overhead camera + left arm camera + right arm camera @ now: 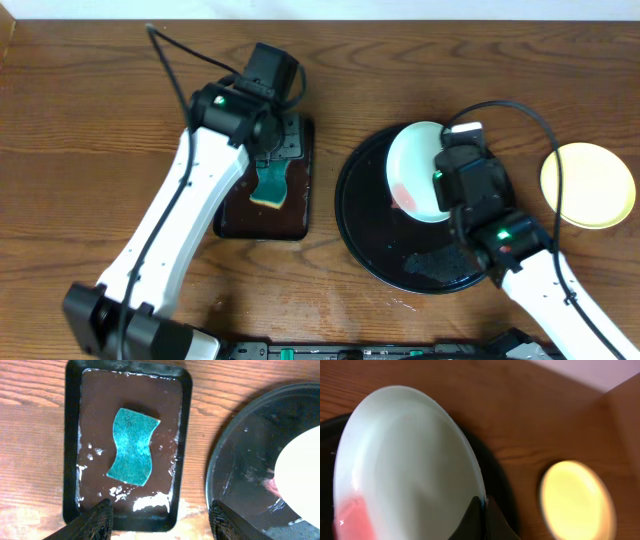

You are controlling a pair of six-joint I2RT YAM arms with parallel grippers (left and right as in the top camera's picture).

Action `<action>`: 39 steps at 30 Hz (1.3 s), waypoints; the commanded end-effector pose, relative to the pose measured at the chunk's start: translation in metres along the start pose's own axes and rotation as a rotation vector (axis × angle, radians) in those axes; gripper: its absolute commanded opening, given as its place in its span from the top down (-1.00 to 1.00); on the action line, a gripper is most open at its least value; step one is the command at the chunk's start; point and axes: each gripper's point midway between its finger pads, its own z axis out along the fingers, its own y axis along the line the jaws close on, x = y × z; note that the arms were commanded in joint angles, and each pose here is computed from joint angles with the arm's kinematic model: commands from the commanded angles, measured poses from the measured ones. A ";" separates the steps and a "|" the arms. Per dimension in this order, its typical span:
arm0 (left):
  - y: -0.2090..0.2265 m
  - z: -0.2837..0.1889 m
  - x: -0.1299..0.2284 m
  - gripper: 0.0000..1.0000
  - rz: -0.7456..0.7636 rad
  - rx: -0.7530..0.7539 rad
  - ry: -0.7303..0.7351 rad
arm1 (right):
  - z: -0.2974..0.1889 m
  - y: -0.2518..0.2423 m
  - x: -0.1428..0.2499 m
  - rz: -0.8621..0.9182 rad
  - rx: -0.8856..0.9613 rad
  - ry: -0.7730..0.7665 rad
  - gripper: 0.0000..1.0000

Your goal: Clean dirty plates on tray and stack at the side

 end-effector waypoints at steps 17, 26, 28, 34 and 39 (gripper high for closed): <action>0.003 -0.015 0.004 -0.64 0.003 0.007 -0.019 | -0.041 0.004 -0.028 -0.290 0.186 -0.138 0.98; 0.003 -0.015 0.004 -0.65 0.004 0.007 -0.019 | -0.044 -0.004 -0.034 -0.318 0.241 -0.150 0.98; 0.003 -0.015 0.004 -0.65 0.003 0.007 -0.019 | -0.045 -0.002 -0.037 -0.342 0.239 -0.159 0.98; 0.003 -0.015 0.004 -0.65 0.003 0.007 -0.019 | -0.054 0.000 -0.042 -0.439 0.282 -0.178 0.98; 0.003 -0.015 0.004 -0.66 0.003 0.007 -0.019 | -0.062 0.008 -0.047 -0.541 0.296 -0.198 0.98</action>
